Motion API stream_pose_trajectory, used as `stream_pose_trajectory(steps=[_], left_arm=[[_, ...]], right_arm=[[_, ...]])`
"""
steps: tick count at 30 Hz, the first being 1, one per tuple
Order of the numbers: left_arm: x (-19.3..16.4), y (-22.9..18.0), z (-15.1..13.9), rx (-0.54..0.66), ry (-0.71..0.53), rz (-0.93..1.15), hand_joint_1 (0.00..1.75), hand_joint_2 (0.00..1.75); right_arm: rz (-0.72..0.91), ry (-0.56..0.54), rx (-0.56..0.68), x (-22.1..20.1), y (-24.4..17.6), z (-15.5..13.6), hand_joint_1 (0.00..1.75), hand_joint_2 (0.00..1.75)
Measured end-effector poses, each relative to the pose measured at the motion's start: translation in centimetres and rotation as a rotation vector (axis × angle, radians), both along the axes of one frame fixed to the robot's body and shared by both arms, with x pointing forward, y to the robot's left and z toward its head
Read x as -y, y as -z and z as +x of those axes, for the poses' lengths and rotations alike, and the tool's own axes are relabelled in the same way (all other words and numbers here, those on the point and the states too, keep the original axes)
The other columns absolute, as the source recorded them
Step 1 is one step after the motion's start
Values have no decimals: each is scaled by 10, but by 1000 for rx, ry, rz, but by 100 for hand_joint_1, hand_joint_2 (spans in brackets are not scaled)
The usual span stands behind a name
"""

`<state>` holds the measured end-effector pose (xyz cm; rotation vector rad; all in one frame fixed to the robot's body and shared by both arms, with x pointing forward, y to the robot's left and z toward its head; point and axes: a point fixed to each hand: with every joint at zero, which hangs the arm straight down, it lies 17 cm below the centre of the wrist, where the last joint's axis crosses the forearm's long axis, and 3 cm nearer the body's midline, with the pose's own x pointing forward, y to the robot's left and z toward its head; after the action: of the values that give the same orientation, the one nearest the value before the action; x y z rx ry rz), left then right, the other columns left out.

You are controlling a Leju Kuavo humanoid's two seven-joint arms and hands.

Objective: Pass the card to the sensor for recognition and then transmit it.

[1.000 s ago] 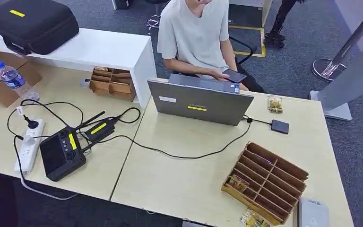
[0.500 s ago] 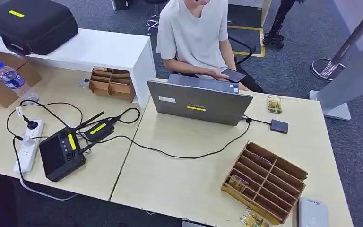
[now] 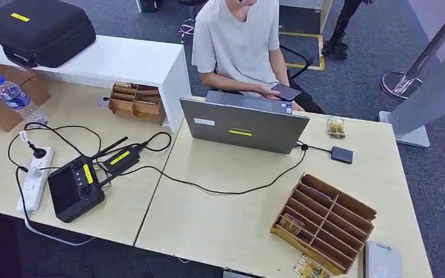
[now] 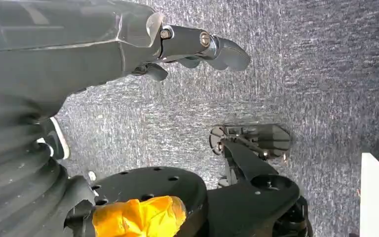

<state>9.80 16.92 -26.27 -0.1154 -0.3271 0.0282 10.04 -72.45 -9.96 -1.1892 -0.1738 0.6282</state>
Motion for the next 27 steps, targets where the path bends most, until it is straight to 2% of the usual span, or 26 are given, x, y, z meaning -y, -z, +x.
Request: stream_pose_trajectory(steps=[4,14,15,19,20,27], left_arm=[[-3,1,-1,-8,-2,16,0,175],[-4,2,-3,-26,-6,36,0,175],[-2,2,-2,-26,-8,34,0,0],[-3,2,-2,-28,-21,39,0,0],[-4,2,-2,-27,-23,41,0,175],[-7,4,-3,-47,-37,57,0,175]], right_arm=[[78,21,4,-28,26,-3,0,175],[322,78,-59,-152,110,-22,0,175],[342,80,-70,-163,115,-24,0,175],[413,80,-96,-202,133,-29,0,175],[427,78,-101,-210,136,-29,0,175],[576,84,-151,-283,161,-38,0,175]])
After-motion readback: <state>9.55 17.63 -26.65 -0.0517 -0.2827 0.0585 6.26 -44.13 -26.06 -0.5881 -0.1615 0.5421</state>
